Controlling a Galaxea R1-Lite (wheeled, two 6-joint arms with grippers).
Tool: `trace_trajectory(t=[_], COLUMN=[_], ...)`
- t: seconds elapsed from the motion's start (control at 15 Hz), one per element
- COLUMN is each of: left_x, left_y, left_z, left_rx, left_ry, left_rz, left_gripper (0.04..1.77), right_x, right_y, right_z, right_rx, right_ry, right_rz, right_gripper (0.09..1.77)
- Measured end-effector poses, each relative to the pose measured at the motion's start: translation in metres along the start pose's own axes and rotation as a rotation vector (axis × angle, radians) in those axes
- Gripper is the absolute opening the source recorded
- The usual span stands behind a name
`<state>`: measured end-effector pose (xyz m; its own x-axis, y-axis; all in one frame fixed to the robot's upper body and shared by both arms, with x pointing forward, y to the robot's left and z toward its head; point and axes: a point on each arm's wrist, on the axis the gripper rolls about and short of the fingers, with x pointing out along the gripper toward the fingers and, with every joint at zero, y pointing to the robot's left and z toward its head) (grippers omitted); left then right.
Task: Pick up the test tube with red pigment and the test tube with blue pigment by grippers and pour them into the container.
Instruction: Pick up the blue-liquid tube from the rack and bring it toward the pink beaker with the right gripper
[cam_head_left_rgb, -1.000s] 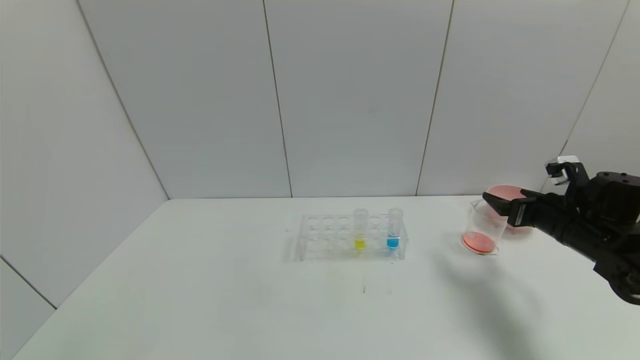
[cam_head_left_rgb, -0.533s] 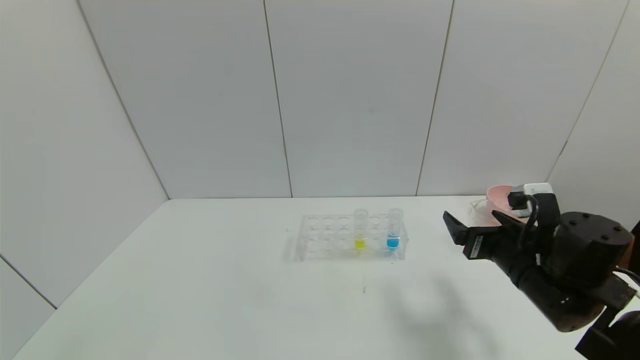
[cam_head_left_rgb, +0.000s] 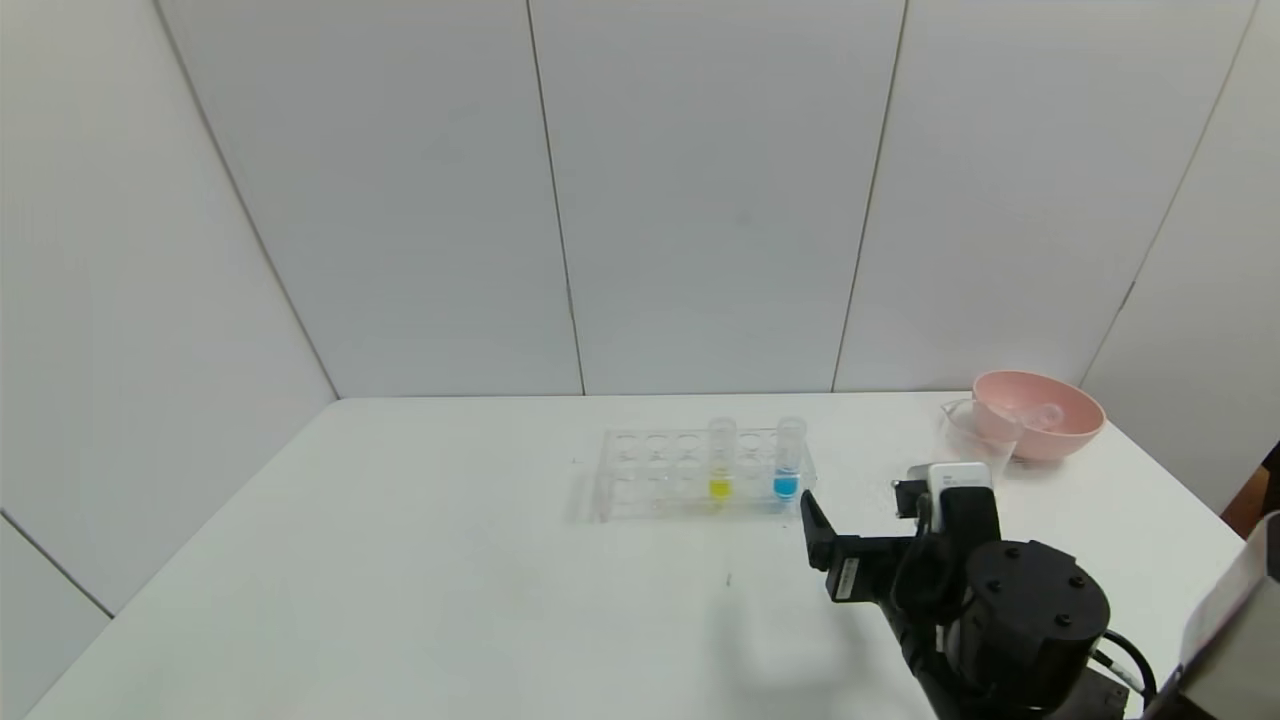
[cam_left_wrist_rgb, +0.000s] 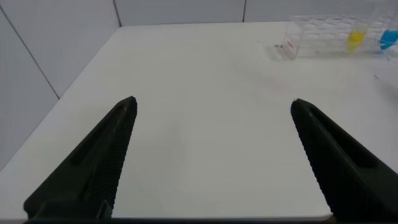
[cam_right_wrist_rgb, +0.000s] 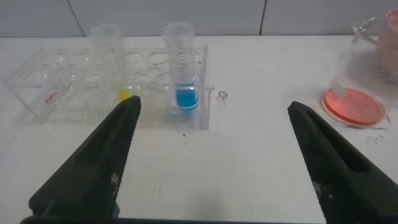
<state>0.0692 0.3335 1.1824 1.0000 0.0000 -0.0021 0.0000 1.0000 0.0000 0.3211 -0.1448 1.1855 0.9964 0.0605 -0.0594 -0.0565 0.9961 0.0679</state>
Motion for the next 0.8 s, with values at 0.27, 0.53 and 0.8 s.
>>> trace_trajectory(t=[0.27, 0.53, 0.8], left_x=[0.0, 0.0, 0.0], left_y=[0.0, 0.0, 0.0], left_z=[0.0, 0.0, 0.0], left_rx=[0.0, 0.0, 0.0], left_ry=[0.0, 0.0, 0.0], left_rz=[0.0, 0.0, 0.0], left_gripper=[1.76, 1.76, 1.76], right_x=[0.0, 0.013, 0.035], right_y=[0.009, 0.015, 0.023], right_z=[-0.014, -0.017, -0.02], right_rx=[-0.014, -0.006, -0.018], right_ry=[0.03, 0.018, -0.01], right_rz=[0.022, 0.015, 0.028], right_gripper=[1.7, 1.7, 1.7])
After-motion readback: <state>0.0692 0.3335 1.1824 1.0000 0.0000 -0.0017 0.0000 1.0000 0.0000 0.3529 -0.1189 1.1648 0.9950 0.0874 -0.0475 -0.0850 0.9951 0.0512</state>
